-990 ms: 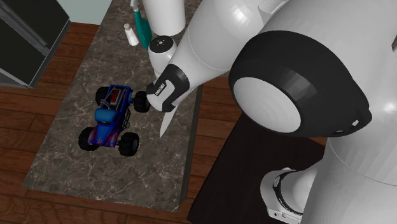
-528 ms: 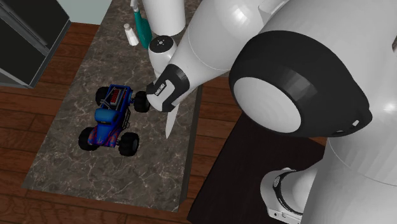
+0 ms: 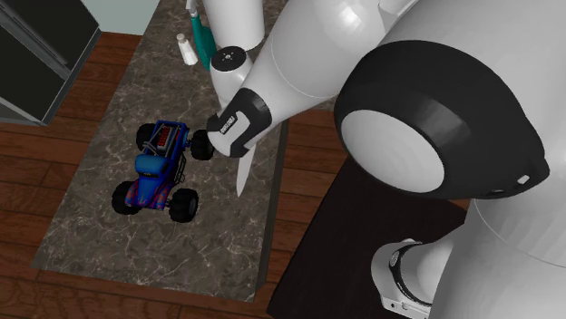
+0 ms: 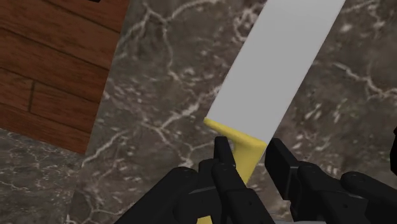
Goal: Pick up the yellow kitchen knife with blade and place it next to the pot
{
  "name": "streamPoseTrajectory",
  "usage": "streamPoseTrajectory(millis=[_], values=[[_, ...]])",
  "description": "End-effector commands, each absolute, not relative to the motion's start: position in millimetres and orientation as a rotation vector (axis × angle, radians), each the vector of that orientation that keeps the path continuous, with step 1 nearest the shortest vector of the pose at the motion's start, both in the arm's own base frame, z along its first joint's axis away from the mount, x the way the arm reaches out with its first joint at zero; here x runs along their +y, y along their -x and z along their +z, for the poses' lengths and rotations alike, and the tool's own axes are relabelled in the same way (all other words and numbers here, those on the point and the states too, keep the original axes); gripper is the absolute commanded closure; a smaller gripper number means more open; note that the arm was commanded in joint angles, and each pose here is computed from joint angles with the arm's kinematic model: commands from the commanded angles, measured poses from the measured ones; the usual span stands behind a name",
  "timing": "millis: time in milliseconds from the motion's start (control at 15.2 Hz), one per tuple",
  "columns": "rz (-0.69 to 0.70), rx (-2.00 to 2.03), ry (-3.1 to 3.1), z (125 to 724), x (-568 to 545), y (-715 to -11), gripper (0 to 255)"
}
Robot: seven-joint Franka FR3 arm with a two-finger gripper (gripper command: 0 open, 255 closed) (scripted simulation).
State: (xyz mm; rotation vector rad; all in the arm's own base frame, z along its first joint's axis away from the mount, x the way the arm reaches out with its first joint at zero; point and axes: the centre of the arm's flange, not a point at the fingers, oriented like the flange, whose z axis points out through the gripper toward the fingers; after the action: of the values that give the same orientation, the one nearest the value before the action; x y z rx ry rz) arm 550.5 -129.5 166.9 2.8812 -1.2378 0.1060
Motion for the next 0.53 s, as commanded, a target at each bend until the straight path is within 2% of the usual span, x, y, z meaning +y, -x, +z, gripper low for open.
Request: streamPoseTrajectory(millis=[0, 462], values=[[0.106, -1.238, -2.881, 177, -130, -550, 255], [0.106, -1.238, -2.881, 214, -130, -550, 255]])
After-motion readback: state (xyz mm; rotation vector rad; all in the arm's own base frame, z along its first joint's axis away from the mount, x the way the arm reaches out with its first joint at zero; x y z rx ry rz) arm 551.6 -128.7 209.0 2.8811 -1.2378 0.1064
